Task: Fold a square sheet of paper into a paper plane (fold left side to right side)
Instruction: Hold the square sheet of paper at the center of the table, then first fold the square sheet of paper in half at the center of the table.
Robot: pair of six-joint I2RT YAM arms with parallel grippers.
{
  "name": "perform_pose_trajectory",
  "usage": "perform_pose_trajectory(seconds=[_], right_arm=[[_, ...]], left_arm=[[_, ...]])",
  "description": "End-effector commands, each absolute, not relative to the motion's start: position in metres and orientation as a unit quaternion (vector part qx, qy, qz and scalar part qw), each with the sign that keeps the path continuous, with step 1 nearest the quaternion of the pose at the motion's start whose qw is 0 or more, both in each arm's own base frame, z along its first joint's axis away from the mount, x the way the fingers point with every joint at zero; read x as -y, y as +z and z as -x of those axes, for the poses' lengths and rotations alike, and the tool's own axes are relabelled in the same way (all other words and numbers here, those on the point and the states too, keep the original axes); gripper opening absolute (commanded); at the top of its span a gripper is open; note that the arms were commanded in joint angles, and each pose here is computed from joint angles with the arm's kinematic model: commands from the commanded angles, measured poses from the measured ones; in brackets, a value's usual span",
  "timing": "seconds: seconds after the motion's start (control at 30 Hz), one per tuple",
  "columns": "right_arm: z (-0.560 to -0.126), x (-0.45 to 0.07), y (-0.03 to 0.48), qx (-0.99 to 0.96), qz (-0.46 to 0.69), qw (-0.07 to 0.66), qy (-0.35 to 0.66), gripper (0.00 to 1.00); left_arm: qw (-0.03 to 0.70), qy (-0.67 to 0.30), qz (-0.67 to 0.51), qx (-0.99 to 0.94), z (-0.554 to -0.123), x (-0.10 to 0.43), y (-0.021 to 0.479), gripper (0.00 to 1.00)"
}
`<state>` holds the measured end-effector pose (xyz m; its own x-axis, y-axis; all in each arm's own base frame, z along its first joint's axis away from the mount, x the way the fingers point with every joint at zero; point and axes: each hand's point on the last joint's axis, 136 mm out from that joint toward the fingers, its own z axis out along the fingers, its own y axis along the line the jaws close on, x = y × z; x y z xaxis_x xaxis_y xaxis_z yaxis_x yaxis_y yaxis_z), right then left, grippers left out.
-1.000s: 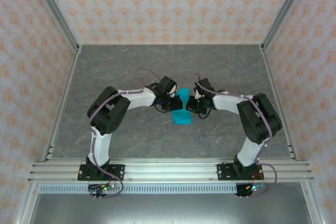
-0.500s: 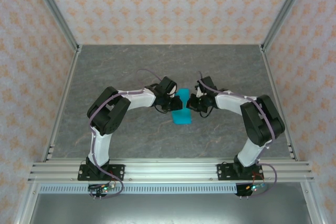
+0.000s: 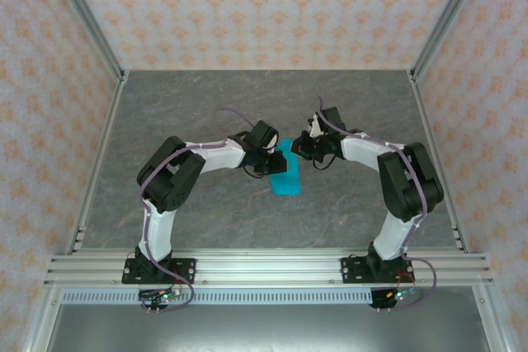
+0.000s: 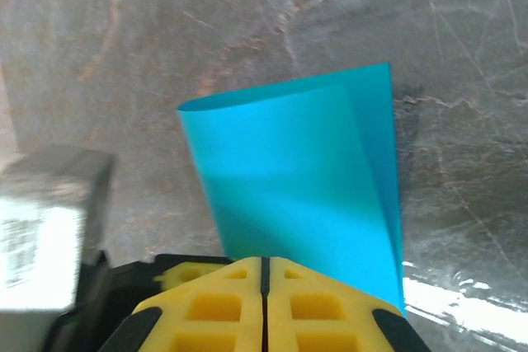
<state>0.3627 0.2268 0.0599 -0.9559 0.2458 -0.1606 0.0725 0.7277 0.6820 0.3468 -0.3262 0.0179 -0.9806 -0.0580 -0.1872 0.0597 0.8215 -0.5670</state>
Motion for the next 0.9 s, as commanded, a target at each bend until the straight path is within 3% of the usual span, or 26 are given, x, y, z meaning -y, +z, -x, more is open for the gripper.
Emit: perform_pose_trajectory(seconds=[0.0, 0.87], right_arm=[[-0.368, -0.241, 0.058, -0.918, -0.077, 0.115, 0.371, 0.08], [-0.359, -0.206, -0.008, -0.966, -0.104, 0.065, 0.229, 0.07]], left_arm=[[0.06, -0.253, 0.003, -0.966, -0.324, 0.317, -0.007, 0.16], [0.075, -0.279, -0.049, -0.956, -0.296, 0.324, 0.018, 0.18]])
